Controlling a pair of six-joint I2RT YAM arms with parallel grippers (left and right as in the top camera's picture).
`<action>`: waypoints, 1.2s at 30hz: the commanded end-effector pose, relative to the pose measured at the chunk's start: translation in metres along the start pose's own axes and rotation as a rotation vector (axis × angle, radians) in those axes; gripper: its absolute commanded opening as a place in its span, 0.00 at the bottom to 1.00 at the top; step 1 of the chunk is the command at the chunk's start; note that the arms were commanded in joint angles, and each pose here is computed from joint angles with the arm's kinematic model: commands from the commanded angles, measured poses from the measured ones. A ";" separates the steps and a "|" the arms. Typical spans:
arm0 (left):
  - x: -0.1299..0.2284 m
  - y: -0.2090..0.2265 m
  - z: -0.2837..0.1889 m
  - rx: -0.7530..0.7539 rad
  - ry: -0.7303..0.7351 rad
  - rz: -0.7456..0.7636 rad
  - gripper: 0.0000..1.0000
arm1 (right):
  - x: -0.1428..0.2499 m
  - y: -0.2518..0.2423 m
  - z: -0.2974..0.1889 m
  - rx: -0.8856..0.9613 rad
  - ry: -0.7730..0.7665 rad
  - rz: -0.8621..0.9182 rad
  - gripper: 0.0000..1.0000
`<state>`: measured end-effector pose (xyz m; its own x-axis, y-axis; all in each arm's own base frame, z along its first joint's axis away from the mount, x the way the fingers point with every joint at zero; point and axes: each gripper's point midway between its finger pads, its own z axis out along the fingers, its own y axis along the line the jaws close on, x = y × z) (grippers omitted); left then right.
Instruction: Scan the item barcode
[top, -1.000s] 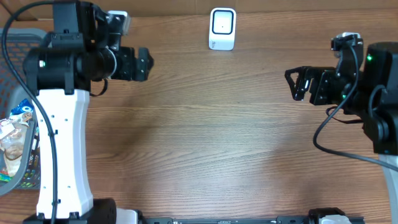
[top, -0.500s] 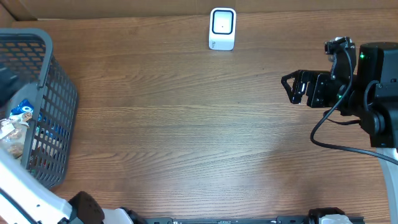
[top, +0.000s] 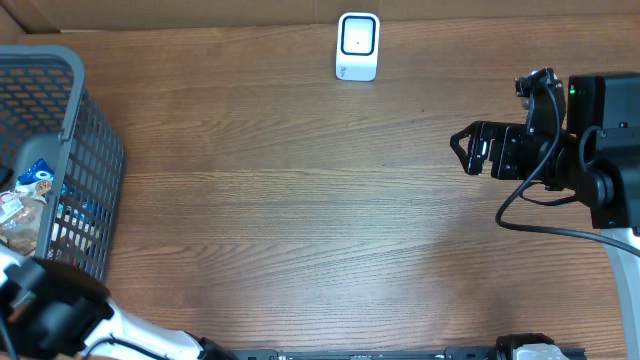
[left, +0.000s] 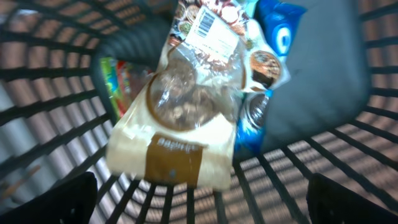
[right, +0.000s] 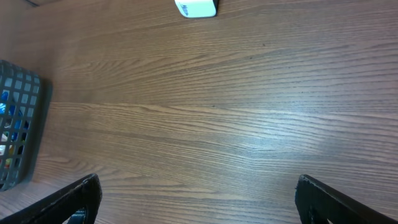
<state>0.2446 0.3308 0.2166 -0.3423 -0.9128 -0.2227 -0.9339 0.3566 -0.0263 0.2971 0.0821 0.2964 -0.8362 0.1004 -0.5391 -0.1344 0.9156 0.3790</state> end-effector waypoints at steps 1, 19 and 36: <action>0.000 0.003 0.036 -0.047 0.078 -0.036 1.00 | -0.007 0.007 -0.007 -0.017 -0.029 -0.023 1.00; 0.023 0.000 0.139 -0.216 0.194 0.009 0.97 | -0.009 0.005 -0.001 -0.015 -0.021 -0.021 1.00; 0.005 -0.032 0.097 -0.144 0.126 0.082 0.04 | -0.011 0.002 0.009 -0.012 -0.001 -0.012 1.00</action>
<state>0.2619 0.3240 0.0856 -0.4140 -0.9101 -0.0152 -0.8940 0.4034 0.1951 0.3086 0.0831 0.2847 -0.8531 0.0999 -0.5120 -0.1218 0.9162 0.3816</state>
